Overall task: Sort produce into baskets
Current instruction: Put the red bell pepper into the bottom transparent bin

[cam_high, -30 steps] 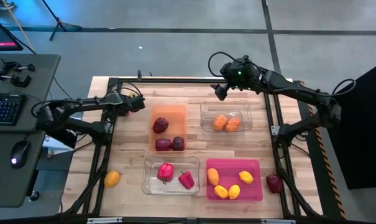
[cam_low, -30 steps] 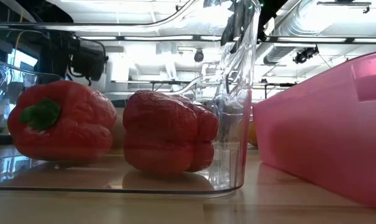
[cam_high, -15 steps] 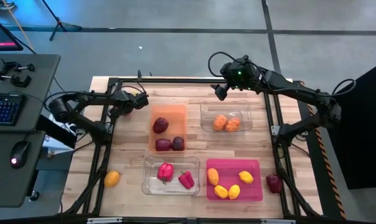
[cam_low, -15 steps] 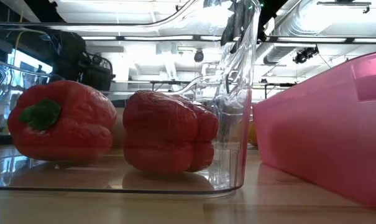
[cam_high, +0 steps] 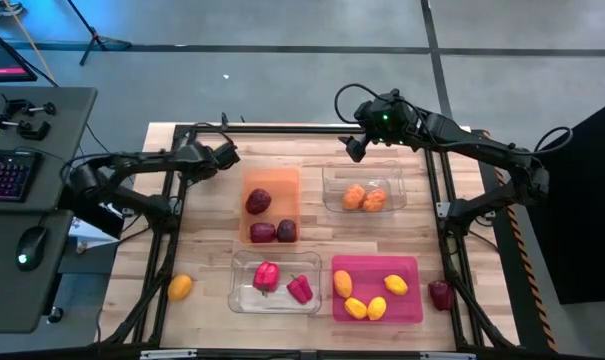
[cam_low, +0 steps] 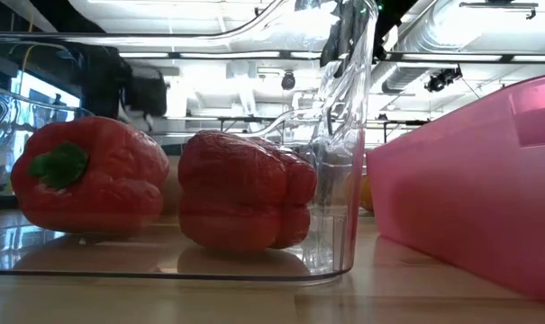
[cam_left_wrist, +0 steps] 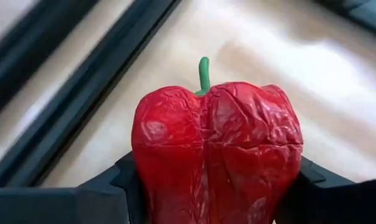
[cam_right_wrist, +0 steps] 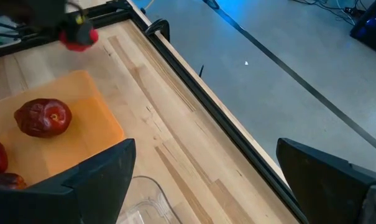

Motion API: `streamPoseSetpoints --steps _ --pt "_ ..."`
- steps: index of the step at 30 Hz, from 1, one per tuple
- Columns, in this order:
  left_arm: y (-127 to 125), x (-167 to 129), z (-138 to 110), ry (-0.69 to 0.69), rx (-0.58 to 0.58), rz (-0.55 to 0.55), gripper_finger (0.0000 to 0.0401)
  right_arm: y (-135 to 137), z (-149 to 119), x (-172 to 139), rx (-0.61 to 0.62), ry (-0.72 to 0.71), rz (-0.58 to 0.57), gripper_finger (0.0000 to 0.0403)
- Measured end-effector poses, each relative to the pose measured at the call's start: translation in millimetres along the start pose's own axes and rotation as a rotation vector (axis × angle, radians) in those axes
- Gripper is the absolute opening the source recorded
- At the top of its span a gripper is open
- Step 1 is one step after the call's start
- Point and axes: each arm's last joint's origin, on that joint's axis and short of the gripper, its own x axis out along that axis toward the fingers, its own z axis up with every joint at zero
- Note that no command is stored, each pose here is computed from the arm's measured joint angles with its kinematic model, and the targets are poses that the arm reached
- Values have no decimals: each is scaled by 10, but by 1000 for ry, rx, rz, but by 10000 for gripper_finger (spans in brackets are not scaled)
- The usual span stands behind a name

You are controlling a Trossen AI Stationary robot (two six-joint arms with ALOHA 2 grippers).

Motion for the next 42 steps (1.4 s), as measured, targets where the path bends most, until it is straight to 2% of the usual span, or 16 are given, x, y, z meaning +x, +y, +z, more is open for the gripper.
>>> streamPoseSetpoints --steps 5,7,10,14,17,19,21,27,29,31,33,35,38,42 --pt "-9 -475 275 -157 45 -217 210 0 0 0 -7 0 0 379" --pt "-12 -712 377 -204 72 -356 210 0 -3 0 -36 3 0 379" --pt "-32 -1061 440 -233 159 -637 212 -1 -20 0 -74 21 0 379" --pt "-68 -1385 293 -113 282 -980 242 -22 -35 20 -99 38 -5 379" --pt "-109 -1569 39 35 335 -1153 249 -43 -50 53 -95 56 4 379" --pt "-122 -1675 -187 128 370 -1220 250 -34 -49 79 -96 57 37 379" --pt "-113 -1764 -446 234 386 -1255 251 -30 -66 123 -123 74 83 379" --pt "-6 -2058 -1120 559 474 -1227 252 39 -114 263 -198 110 254 379" --pt "31 -2238 -1241 640 577 -1258 253 57 -121 281 -195 113 308 379" --pt "110 -2358 -1312 695 759 -1216 253 80 -122 280 -159 111 385 379" --pt "217 -2415 -1347 700 978 -1109 253 117 -104 256 -95 99 496 379" --pt "318 -2434 -1349 643 1167 -1018 253 184 -80 213 -30 90 639 379" --pt "384 -2520 -1355 546 1382 -1089 253 349 -41 144 53 94 832 379" --pt "462 -2541 -1388 403 1644 -1190 254 678 10 46 151 111 925 379"
